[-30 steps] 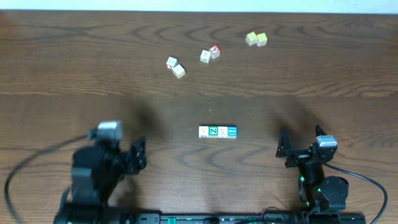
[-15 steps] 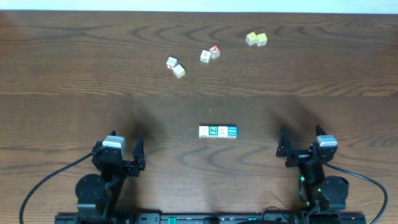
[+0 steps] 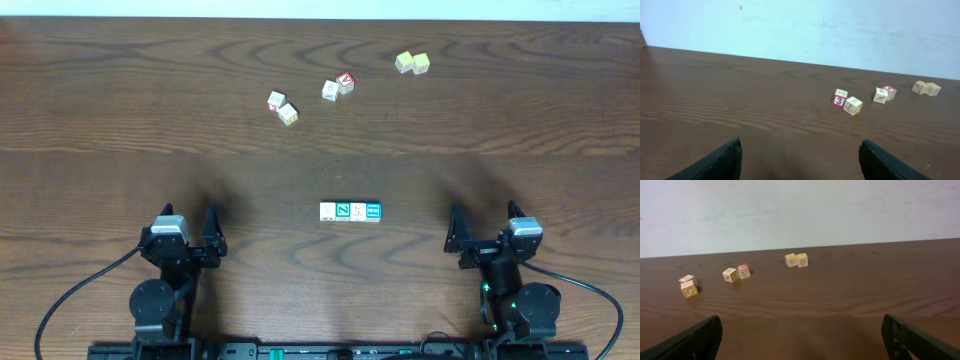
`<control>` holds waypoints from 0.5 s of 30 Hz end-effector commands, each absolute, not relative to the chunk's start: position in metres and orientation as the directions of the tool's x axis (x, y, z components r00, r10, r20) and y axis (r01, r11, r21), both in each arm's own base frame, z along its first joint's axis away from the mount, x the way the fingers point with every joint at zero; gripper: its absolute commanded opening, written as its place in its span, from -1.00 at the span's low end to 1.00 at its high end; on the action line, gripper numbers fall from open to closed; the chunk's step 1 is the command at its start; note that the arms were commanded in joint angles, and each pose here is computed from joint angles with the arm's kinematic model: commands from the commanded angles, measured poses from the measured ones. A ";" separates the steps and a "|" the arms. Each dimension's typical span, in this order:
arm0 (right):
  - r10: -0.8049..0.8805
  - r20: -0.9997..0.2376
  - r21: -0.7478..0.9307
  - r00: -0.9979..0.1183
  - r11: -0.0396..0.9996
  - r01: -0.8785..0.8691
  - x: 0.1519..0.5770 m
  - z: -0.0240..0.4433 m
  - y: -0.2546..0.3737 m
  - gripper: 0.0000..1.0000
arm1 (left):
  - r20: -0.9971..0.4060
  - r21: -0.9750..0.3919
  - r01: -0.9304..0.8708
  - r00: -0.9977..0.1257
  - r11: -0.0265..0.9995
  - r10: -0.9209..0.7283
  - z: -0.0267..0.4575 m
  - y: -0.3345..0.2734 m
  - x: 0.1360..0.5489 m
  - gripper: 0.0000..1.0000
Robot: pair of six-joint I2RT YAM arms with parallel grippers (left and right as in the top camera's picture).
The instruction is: Lift 4 blocks
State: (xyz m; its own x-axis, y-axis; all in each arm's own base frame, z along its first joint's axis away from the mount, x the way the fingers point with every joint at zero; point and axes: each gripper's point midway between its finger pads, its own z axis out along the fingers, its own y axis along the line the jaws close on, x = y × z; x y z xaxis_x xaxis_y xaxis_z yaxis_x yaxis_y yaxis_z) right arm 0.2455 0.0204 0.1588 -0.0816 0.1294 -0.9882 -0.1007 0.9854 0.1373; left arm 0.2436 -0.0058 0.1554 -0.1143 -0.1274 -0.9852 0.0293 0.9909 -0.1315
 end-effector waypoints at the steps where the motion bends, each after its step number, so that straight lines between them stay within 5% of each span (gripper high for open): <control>1: 0.119 -0.989 0.128 -0.082 0.986 -0.103 0.245 0.158 0.021 0.99 | -0.979 -0.150 0.005 -0.141 0.989 -0.148 0.140 -0.002 0.244 0.50; 9: 0.119 -0.989 0.128 -0.082 0.986 -0.103 0.245 0.158 0.021 0.99 | -0.987 -0.146 0.008 -0.069 0.989 -0.145 0.158 -0.001 0.246 0.50; 15: 0.119 -0.989 0.128 -0.082 0.986 -0.103 0.245 0.158 0.021 0.99 | -0.978 -0.147 -0.011 -0.147 0.989 -0.147 0.138 0.000 0.244 0.50</control>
State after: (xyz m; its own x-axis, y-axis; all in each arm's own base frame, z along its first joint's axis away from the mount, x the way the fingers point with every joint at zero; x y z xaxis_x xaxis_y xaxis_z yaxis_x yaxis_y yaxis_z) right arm 0.2455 0.0204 0.1588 -0.0816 0.1294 -0.9882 -0.1007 0.9854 0.1373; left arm 0.2451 -0.0018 0.1533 -0.1029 -0.1432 -0.9843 0.0063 0.9895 -0.1446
